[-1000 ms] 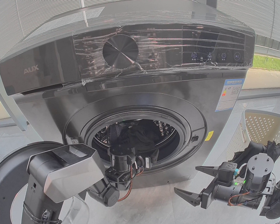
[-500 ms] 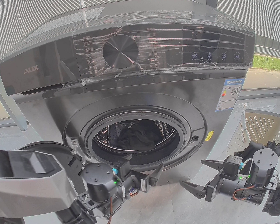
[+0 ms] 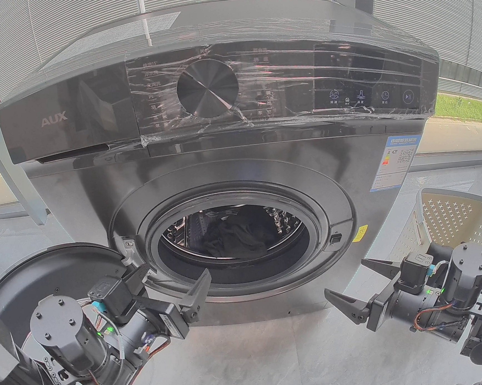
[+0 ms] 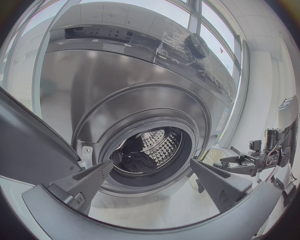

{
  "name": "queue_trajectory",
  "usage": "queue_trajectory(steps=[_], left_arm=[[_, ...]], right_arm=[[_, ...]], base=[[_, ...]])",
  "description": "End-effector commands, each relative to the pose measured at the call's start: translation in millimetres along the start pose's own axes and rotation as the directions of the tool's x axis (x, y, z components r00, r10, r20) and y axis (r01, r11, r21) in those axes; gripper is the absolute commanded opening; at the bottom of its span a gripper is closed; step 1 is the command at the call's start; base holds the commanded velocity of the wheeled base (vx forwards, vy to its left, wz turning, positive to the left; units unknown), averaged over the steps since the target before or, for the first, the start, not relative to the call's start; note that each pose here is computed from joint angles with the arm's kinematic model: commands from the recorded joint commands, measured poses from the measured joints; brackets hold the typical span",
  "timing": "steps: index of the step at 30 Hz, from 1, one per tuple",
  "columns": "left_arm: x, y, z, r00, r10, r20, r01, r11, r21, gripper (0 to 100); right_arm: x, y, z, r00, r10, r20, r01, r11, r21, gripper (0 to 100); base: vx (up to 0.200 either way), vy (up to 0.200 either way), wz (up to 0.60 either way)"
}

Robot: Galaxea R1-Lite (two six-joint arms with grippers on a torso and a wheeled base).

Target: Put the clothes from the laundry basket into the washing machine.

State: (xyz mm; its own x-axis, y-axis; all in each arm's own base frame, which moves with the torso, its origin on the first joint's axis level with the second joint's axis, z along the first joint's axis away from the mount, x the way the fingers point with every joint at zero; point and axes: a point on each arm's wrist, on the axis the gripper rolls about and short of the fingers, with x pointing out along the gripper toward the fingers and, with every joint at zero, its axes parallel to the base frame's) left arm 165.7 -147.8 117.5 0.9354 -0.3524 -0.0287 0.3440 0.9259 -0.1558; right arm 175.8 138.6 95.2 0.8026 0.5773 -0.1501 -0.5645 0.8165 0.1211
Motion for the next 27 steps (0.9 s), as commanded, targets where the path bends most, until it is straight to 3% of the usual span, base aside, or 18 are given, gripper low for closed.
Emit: queue_trajectory(steps=[1,3,13,19,21,24,27], left_arm=[[-6.9,6.2,6.5,1.0,-0.005,0.02,0.005,1.0,-0.012,100],[-5.6,7.0,7.5,1.0,-0.01,0.023,0.01,1.0,-0.012,100],[-6.9,8.1,5.0,1.0,-0.014,0.009,0.014,1.0,-0.001,100],[-31.1,17.5,11.8,0.999,-0.008,0.031,0.007,0.999,0.048,100],[-43.8,23.8,14.8,0.999,0.0,0.045,-0.002,0.999,0.04,100],[-56.3,37.0,29.8,0.992,0.062,0.109,-0.063,0.998,-0.002,100],[-77.1,48.4,43.4,0.984,0.08,0.159,-0.08,0.997,-0.006,100]], right_arm=[[-1.3,-0.7,1.6,1.0,-0.002,0.007,0.002,1.0,0.001,100],[-0.8,-0.6,2.3,1.0,-0.001,0.011,0.001,1.0,0.001,100],[-2.4,-0.4,4.3,1.0,-0.002,0.021,0.002,1.0,0.002,100],[-11.1,-6.3,19.1,0.995,-0.032,0.094,0.032,0.999,0.007,100],[-18.4,-9.0,22.1,0.993,-0.044,0.109,0.044,0.999,0.008,100],[-43.9,-18.3,19.1,0.99,-0.094,0.104,0.095,0.995,-0.006,100],[-61.5,-22.1,28.3,0.981,-0.124,0.15,0.125,0.992,0.002,100]], base=[[0.0,0.0,0.0],[0.0,0.0,0.0],[-0.2,0.0,0.0],[-0.2,0.0,0.0],[-0.2,0.0,0.0],[-0.2,0.0,0.0],[-0.2,0.0,0.0]])
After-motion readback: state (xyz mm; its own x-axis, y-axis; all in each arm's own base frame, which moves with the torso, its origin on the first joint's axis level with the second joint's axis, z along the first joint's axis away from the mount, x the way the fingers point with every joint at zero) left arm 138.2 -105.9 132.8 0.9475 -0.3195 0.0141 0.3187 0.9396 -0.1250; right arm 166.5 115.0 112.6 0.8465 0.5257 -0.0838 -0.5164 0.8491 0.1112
